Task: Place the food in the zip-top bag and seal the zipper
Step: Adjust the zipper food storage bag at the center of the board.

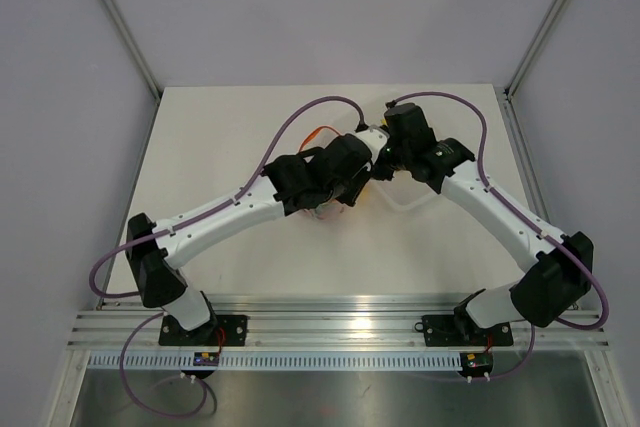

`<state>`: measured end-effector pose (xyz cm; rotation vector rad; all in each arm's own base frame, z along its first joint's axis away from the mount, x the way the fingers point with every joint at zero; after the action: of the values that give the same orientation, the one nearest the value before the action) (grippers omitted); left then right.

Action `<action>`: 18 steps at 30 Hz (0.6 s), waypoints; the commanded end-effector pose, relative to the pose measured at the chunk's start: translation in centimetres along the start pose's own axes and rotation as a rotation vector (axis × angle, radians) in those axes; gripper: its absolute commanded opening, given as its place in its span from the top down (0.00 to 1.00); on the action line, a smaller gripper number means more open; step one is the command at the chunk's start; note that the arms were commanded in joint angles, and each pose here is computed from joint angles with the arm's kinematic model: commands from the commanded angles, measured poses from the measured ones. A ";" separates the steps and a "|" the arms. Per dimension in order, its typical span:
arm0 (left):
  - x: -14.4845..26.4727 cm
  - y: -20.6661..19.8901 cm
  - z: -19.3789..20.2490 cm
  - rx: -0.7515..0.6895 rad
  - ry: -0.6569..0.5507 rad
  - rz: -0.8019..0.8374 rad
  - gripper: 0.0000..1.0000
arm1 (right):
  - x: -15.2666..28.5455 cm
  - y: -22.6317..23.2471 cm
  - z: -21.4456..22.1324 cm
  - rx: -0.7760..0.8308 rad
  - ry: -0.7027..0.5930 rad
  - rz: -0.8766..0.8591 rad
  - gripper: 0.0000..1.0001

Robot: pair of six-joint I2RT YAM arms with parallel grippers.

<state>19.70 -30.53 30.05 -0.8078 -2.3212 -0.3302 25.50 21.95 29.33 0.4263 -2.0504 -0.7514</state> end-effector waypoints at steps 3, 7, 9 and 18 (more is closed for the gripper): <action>-1.4 0.2 -0.2 -0.008 -0.040 -0.080 0.77 | 2.6 2.4 -1.3 0.022 -0.073 -0.139 1.00; -1.5 1.4 -0.2 0.066 -0.068 -0.055 1.00 | 2.5 1.9 -1.0 0.042 -0.059 -0.128 1.00; -1.2 1.8 -0.2 0.114 -0.080 0.014 1.00 | 2.6 1.8 -0.8 0.054 -0.056 -0.133 1.00; 2.3 5.6 -0.3 0.220 -0.158 0.250 1.00 | 4.4 1.5 -0.2 0.257 -0.042 -0.201 0.45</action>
<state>22.34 -25.21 28.79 -0.8247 -2.2896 -0.0474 24.54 21.16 30.80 0.5995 -2.1003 -0.6744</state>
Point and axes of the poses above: each gripper's point midway between its finger pads, its own x axis back along the fingers, its own y axis along the line the jaws close on, z = x × y, the point moved 9 cm from there along x, back along the fingers, and after that the axes turned 1 degree about x, right-handed, at the moved point
